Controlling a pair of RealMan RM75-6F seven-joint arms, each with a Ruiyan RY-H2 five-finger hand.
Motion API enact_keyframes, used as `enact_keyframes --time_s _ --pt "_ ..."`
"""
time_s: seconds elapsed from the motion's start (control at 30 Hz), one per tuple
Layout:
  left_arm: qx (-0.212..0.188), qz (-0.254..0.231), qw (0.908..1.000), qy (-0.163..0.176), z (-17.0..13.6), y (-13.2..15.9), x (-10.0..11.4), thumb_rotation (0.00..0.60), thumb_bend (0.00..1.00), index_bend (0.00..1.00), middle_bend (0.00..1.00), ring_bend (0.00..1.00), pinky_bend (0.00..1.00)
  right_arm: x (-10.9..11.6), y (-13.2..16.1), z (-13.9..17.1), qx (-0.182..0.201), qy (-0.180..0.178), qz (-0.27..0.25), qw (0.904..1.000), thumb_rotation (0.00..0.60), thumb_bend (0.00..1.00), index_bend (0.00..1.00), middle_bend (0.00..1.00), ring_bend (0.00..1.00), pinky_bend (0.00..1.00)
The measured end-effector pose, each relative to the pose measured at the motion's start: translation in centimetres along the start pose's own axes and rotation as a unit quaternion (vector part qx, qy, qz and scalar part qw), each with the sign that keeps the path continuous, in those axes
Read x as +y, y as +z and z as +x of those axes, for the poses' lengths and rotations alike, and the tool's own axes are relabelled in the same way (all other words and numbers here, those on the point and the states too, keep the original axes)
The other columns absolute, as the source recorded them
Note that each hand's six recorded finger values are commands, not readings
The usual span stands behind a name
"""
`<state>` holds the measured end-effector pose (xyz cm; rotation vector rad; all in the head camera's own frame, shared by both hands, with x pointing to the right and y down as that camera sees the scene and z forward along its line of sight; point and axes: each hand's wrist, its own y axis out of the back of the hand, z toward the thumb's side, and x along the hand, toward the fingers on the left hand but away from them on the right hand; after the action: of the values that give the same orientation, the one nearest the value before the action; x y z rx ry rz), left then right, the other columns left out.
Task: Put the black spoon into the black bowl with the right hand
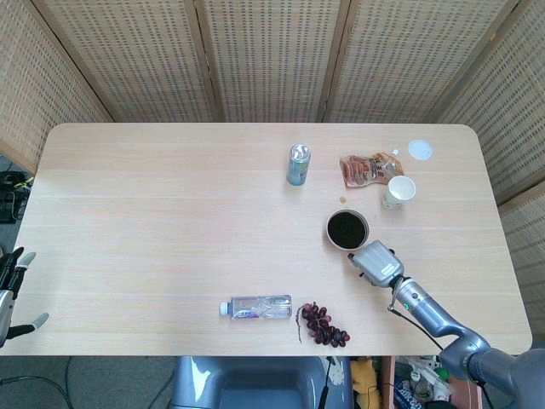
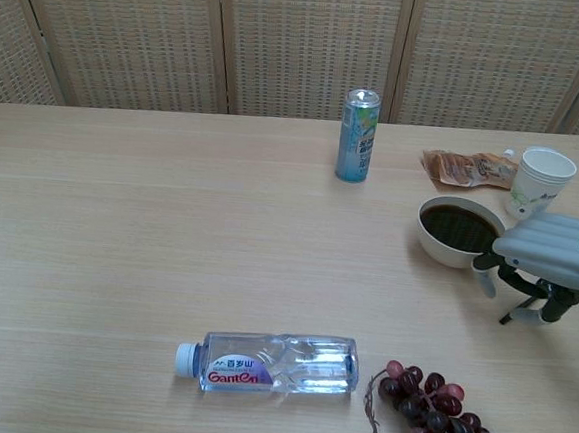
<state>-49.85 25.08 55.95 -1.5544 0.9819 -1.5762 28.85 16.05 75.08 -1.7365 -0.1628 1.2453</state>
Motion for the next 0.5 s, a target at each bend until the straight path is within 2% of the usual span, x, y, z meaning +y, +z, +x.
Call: enact_keyframes --time_s 0.5 --pt "0.000 -0.001 1.0000 -0.002 -0.14 -0.06 -0.06 0.600 0.03 0.00 0.00 0.00 0.00 -0.89 0.27 -0.49 0.012 0.013 0.023 0.9996 0.600 0.47 0.51 0.88 0.92 1.00"
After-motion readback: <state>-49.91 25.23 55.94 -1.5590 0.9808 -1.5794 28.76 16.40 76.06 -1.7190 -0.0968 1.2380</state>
